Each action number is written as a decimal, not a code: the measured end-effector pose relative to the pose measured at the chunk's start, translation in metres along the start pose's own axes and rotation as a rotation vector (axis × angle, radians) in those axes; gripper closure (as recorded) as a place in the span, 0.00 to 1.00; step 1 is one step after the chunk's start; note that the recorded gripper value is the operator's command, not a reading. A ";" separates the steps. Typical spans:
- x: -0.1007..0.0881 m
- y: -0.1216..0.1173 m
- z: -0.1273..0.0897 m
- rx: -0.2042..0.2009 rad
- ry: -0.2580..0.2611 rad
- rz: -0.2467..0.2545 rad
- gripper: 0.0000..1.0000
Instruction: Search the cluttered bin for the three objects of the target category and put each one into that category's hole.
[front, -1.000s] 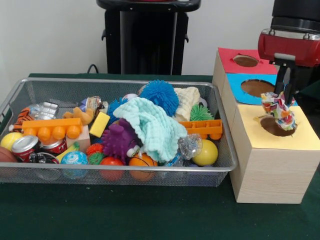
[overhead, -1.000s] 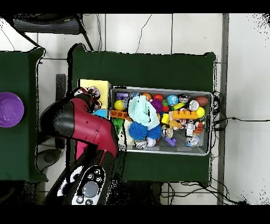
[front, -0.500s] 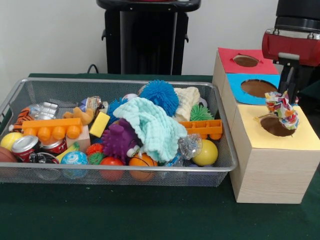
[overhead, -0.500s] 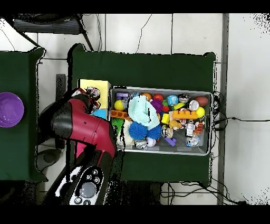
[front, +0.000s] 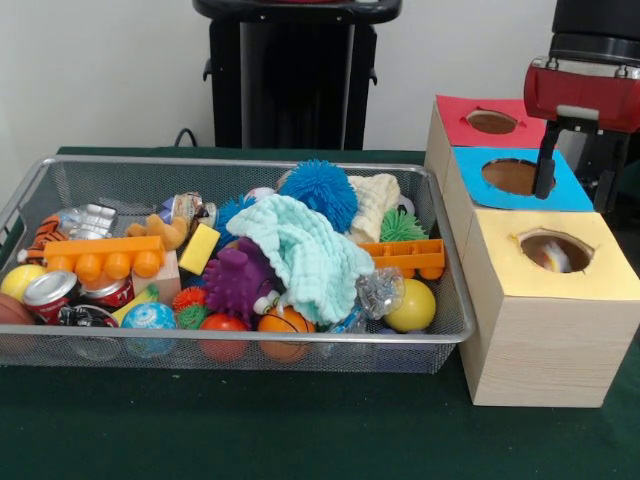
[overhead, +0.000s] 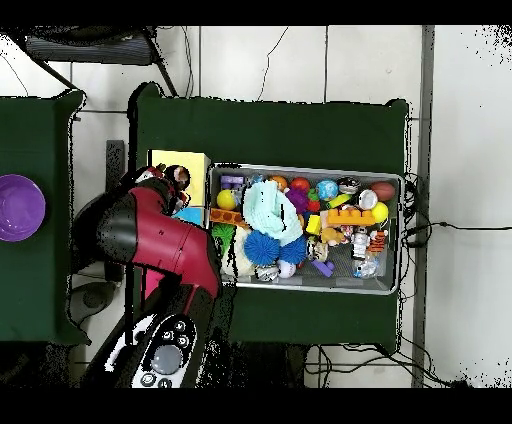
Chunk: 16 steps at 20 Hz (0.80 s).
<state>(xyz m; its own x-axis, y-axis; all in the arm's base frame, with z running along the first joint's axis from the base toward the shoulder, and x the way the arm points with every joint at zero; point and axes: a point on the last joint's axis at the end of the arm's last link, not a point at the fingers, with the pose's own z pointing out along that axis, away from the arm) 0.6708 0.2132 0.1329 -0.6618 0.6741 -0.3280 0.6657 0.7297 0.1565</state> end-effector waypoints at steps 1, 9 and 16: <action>0.000 0.000 0.000 0.000 0.000 0.000 0.00; -0.001 0.000 0.000 0.001 -0.001 0.000 0.00; -0.012 -0.007 -0.001 0.009 0.000 0.015 0.00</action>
<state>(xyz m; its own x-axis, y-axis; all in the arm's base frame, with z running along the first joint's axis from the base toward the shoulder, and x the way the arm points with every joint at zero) 0.6736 0.2002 0.1371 -0.6518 0.6849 -0.3258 0.6786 0.7185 0.1527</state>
